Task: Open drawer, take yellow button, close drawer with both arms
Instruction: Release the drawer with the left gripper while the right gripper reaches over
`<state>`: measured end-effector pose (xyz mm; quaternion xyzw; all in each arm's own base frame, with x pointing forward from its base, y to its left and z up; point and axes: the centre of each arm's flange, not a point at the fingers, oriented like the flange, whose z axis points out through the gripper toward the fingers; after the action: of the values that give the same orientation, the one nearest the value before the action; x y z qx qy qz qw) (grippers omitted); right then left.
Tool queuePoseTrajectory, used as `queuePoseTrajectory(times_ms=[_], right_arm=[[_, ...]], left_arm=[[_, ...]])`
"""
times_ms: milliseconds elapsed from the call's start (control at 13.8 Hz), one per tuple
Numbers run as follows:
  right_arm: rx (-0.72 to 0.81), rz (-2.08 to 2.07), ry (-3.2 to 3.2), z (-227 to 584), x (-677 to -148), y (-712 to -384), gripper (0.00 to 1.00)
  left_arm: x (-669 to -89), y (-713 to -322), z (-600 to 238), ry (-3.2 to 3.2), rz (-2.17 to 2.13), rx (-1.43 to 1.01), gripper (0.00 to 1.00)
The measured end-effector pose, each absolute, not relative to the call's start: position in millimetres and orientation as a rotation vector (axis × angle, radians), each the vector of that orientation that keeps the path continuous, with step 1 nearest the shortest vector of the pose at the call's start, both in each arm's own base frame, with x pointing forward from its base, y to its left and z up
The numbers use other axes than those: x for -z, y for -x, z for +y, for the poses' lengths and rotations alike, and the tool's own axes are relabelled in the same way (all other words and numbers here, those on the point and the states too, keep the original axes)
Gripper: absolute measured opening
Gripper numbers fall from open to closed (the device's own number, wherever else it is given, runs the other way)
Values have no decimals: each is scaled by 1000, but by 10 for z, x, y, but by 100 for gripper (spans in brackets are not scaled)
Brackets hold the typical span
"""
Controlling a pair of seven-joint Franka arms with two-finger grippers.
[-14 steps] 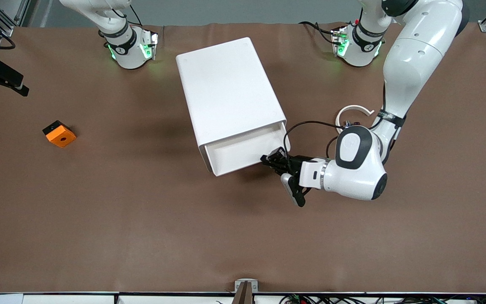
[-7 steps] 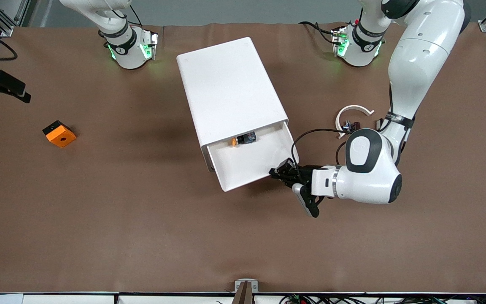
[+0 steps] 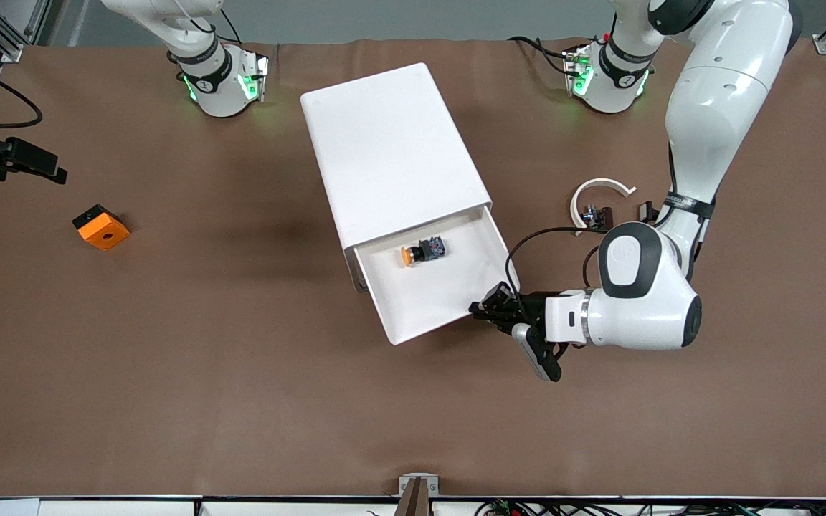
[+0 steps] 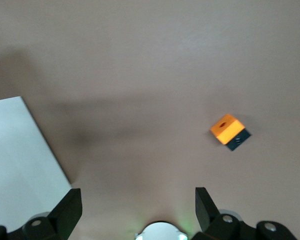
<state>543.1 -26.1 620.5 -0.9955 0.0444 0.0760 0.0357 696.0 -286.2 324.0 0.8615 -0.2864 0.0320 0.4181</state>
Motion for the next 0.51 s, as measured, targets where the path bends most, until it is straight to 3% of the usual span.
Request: queuePoseTrajectory(times_ms=[218,508], right_arm=[[-255,100,3029,157,-6141,-5478,100],[-262,280,3023,1669,-6148,-5467,100]], left_arm=[[-3247,-7018,-2793,-2177,-721,-121,14],[-3277,-7015,-2806,-2187,-742,-129,14]])
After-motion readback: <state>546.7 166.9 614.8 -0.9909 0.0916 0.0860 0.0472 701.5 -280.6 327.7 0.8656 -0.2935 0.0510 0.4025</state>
